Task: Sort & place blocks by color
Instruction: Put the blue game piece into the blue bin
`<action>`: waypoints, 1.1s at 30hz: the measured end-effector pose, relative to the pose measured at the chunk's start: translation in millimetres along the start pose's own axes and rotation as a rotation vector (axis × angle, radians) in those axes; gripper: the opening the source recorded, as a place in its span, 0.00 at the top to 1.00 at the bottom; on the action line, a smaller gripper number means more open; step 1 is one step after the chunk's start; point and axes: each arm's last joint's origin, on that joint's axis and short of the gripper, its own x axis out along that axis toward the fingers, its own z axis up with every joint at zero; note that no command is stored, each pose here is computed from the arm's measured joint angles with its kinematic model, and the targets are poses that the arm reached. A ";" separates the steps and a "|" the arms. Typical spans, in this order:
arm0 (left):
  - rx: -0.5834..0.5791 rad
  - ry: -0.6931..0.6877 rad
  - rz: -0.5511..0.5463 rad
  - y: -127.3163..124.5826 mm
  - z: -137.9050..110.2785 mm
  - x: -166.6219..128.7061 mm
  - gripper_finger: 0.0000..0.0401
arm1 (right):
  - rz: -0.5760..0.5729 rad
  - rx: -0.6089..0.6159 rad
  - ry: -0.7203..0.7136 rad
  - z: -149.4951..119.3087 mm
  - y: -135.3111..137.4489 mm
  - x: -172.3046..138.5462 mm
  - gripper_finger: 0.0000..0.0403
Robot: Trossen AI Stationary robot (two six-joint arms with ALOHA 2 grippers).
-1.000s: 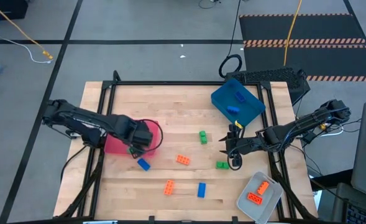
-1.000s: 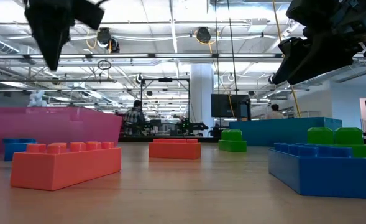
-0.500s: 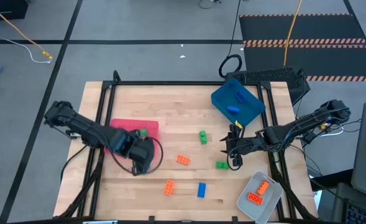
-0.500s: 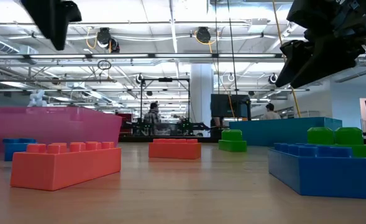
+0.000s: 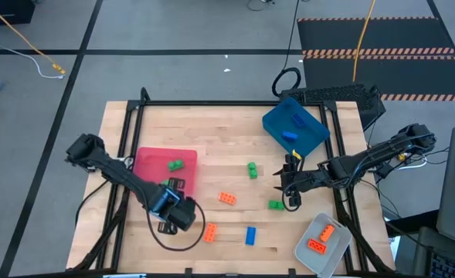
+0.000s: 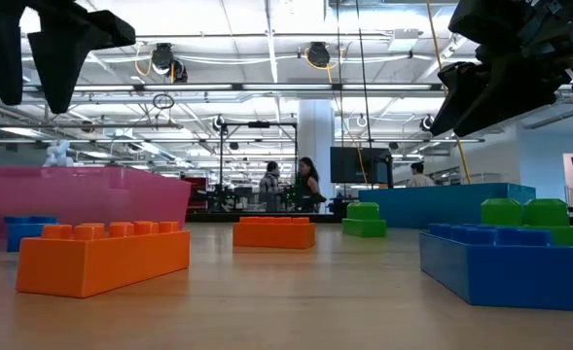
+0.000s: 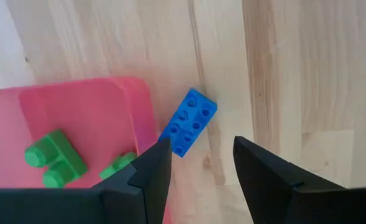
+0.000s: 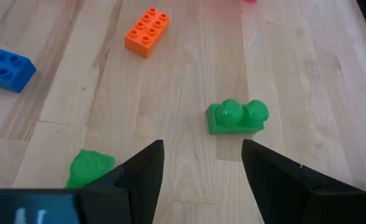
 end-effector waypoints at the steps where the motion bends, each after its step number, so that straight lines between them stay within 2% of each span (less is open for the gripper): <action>1: 0.012 0.004 0.002 -1.2 0.3 1.4 0.56 | 0.000 0.000 0.000 0.0 0.1 0.0 0.48; 11: 0.096 0.056 -0.038 -13.8 9.8 23.3 0.56 | 0.000 0.000 0.000 0.0 0.0 0.0 0.48; 19: 0.139 0.170 -0.003 -18.0 6.1 36.5 0.41 | 0.000 0.000 0.000 0.0 0.0 0.0 0.48; 25: 0.191 0.156 0.007 -20.4 6.0 36.4 0.31 | 0.000 0.001 0.001 -0.1 0.0 0.0 0.48; 29: 0.224 0.148 0.028 -19.8 6.4 36.4 0.29 | 0.000 0.000 0.002 -0.2 0.0 0.0 0.48; 33: 0.273 0.141 0.047 -19.1 6.8 36.5 0.31 | 0.000 -0.002 0.007 -0.7 0.0 0.0 0.48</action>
